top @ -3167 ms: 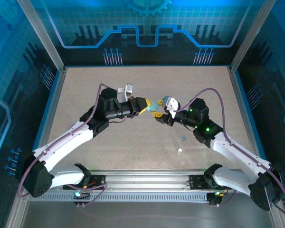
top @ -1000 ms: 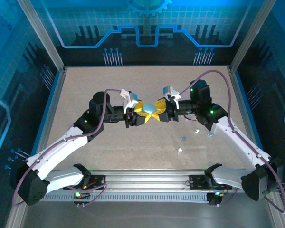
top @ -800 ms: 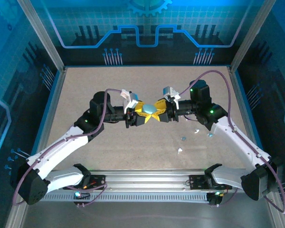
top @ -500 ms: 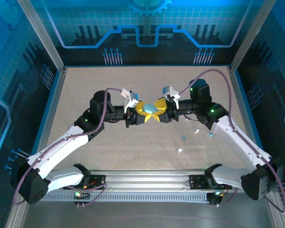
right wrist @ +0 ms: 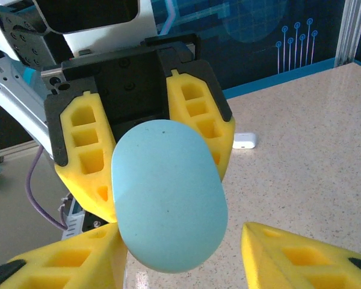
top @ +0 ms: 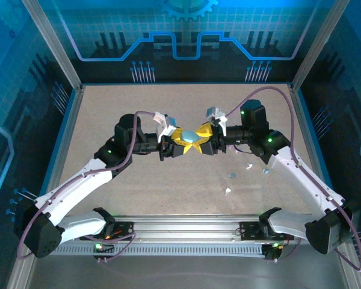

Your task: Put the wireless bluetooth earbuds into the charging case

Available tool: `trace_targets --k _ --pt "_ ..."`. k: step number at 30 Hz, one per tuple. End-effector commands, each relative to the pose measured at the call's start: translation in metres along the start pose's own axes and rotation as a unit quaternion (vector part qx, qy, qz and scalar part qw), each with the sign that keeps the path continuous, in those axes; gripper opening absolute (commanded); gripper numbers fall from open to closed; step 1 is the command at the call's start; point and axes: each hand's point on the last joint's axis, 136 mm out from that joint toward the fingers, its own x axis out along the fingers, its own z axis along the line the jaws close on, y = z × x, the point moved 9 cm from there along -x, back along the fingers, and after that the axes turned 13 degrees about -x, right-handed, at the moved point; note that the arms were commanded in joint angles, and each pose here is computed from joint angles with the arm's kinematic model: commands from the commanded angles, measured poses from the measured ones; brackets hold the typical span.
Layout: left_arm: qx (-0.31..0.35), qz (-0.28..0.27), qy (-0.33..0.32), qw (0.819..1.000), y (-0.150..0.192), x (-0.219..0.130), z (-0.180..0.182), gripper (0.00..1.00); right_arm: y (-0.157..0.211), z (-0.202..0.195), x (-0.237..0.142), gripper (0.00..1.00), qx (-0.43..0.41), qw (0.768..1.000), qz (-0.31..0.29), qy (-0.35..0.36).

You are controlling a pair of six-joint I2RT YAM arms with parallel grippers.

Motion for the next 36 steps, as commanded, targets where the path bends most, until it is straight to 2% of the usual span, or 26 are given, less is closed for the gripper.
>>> trace_targets --k 1,12,17,21,28,32,36 --pt "0.013 0.022 0.045 0.999 0.0 0.0 -0.012 0.33 -0.018 -0.012 -0.013 0.54 -0.01 0.999 -0.02 0.049" --pt "0.015 0.026 0.043 0.999 0.001 -0.001 -0.012 0.33 -0.022 -0.016 -0.014 0.57 0.012 0.999 -0.027 0.032" --pt "0.015 0.024 0.046 0.999 0.001 -0.001 -0.013 0.33 -0.017 -0.024 -0.012 0.56 0.02 0.997 -0.005 0.07" --pt "0.011 0.022 0.047 0.999 0.002 0.0 -0.012 0.33 -0.016 -0.023 -0.009 0.53 0.003 0.998 -0.002 0.068" --pt "0.003 0.022 0.055 0.998 0.003 0.001 -0.012 0.34 -0.022 -0.015 -0.003 0.4 -0.048 0.998 0.002 0.05" --pt "0.002 0.019 0.059 0.998 0.003 0.001 -0.012 0.34 -0.026 -0.011 0.001 0.38 -0.065 0.998 -0.005 0.018" --pt "0.0 0.019 0.059 0.998 0.005 0.001 -0.012 0.35 -0.028 -0.012 0.006 0.3 -0.064 0.998 0.006 -0.003"
